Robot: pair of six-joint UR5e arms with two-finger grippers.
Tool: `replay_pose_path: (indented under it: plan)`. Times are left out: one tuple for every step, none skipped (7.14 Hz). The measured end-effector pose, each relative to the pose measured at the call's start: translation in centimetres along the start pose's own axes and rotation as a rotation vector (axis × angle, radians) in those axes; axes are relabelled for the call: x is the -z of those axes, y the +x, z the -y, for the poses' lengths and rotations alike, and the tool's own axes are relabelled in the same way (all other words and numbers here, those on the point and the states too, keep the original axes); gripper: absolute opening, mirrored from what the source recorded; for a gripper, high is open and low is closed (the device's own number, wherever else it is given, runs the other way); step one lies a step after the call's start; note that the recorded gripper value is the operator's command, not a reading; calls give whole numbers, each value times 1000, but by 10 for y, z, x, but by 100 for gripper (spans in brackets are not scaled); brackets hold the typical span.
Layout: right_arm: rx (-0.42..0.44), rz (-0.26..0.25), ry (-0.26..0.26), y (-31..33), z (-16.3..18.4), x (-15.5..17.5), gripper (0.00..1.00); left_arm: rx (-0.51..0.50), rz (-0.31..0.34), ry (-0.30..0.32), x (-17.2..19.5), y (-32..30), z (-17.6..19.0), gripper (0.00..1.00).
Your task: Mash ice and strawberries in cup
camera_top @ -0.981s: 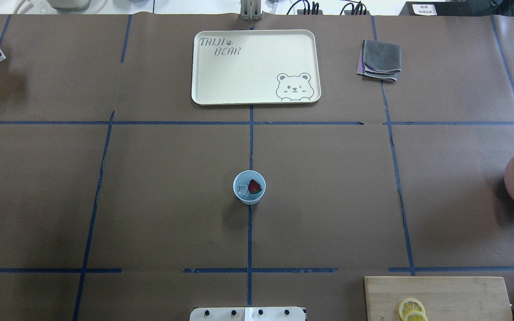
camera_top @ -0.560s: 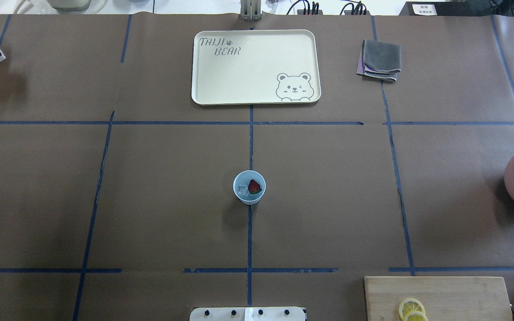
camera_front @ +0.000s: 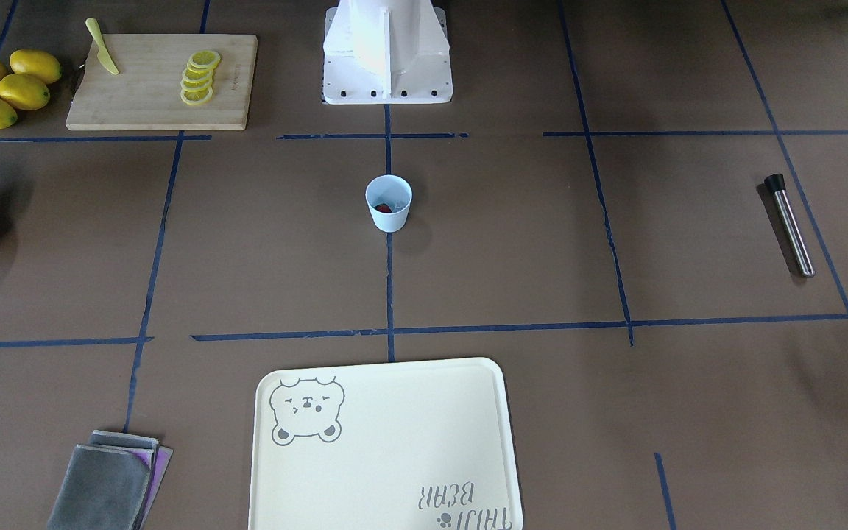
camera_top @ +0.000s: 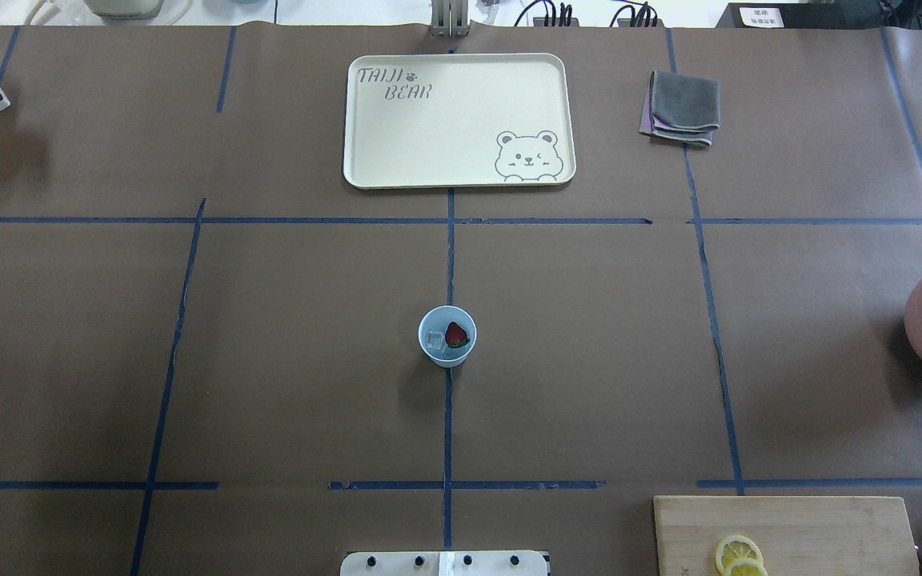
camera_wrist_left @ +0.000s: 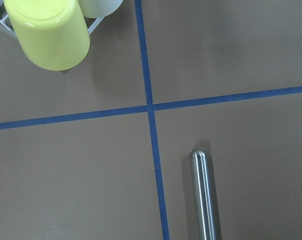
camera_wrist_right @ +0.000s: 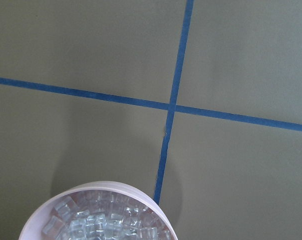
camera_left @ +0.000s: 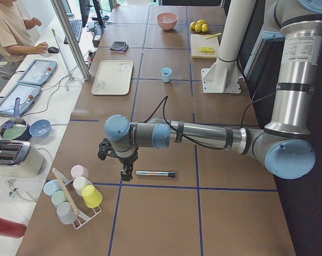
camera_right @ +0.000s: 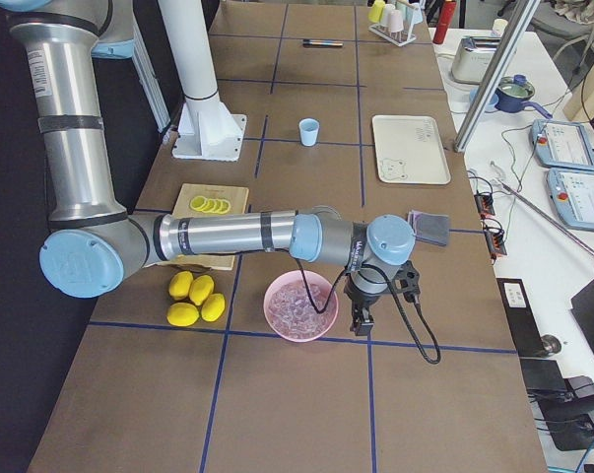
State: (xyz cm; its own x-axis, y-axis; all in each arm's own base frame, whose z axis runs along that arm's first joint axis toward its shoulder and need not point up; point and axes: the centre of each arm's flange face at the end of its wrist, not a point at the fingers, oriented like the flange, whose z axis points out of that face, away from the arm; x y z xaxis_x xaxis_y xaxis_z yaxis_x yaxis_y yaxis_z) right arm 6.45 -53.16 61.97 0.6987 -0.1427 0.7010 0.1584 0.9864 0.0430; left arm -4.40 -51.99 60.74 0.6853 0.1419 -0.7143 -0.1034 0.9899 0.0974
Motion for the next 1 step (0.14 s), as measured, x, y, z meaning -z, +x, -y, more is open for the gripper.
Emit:
replay_pose_path:
  plan:
    - [-2, 0, -2, -1, 0, -1, 100, -6, 1, 5, 2, 3, 1, 100]
